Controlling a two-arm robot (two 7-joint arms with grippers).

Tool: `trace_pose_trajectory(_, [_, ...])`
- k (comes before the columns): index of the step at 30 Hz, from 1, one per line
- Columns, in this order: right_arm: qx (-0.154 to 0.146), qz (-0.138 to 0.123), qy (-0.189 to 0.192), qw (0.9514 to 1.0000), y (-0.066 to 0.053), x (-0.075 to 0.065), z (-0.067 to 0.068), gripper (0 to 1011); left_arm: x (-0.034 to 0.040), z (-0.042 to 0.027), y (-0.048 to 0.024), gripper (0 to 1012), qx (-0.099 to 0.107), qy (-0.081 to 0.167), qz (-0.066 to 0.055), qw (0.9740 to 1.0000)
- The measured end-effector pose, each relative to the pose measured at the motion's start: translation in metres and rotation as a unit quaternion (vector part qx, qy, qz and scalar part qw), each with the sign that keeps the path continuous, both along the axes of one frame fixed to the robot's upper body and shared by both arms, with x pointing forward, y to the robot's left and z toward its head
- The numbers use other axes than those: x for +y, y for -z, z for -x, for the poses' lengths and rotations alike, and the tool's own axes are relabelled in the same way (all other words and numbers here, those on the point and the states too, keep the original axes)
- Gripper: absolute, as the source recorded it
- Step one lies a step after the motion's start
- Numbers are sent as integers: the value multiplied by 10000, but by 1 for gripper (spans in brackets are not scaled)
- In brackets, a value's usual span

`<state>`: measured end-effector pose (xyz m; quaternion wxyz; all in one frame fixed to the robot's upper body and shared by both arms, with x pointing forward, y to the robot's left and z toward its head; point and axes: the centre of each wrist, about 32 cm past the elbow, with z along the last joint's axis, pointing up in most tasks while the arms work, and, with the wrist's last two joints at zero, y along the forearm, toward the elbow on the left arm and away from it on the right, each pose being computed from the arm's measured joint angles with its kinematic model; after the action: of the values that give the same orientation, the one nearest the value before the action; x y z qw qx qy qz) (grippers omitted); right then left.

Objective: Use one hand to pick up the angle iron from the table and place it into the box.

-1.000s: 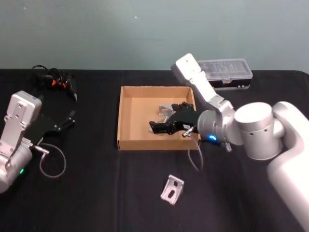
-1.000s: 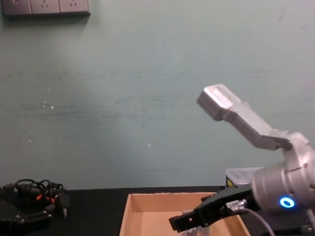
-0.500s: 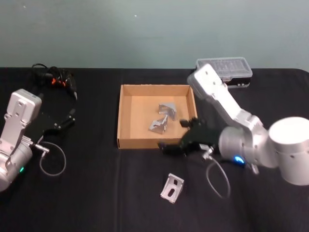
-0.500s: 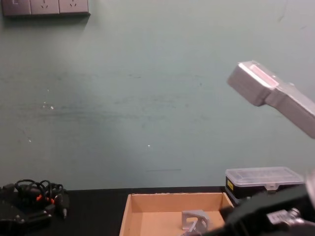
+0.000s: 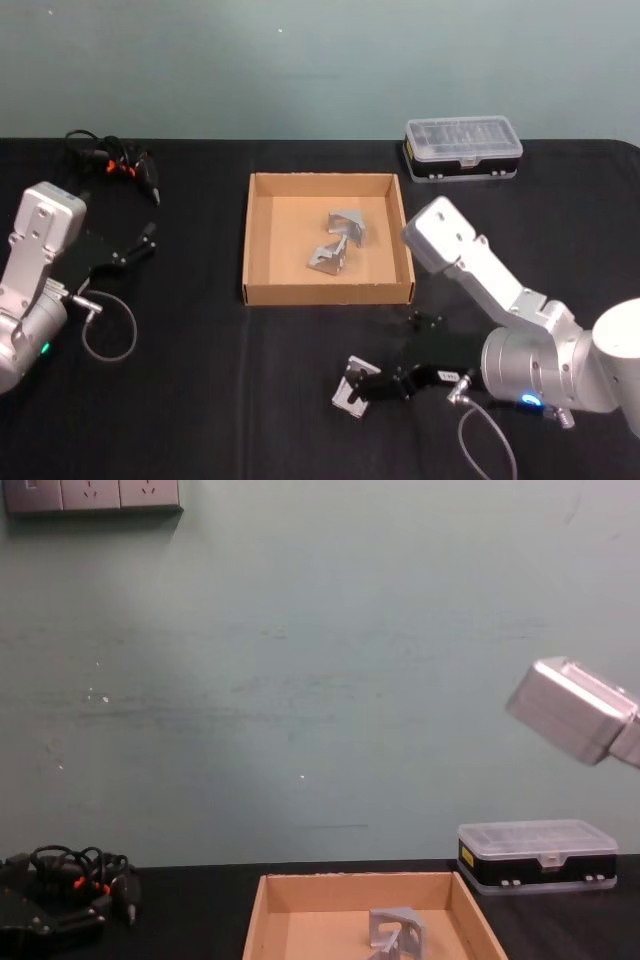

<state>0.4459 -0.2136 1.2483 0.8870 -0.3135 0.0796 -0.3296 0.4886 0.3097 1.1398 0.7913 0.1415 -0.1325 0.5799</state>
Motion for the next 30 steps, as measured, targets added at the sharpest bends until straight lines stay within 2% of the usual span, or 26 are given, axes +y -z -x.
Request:
trace_pose_trajectory(4, [102,72,-82,9999,29,23,33,1000,0,0,0,1011,0,0,0,10000])
trace_pose_trajectory(9, [199,137,-140,9996,82,78,13,1002,0,0,0,1012,0,0,0,10000])
trace_pose_trajectory(22, [305,191,-16,9994,200,213,-180,1000,0,0,0,1011,0,0,0,10000])
trace_pose_trajectory(30, [427,262,71,9987,255,245,-240,1002,0,0,0,1011,0,0,0,10000])
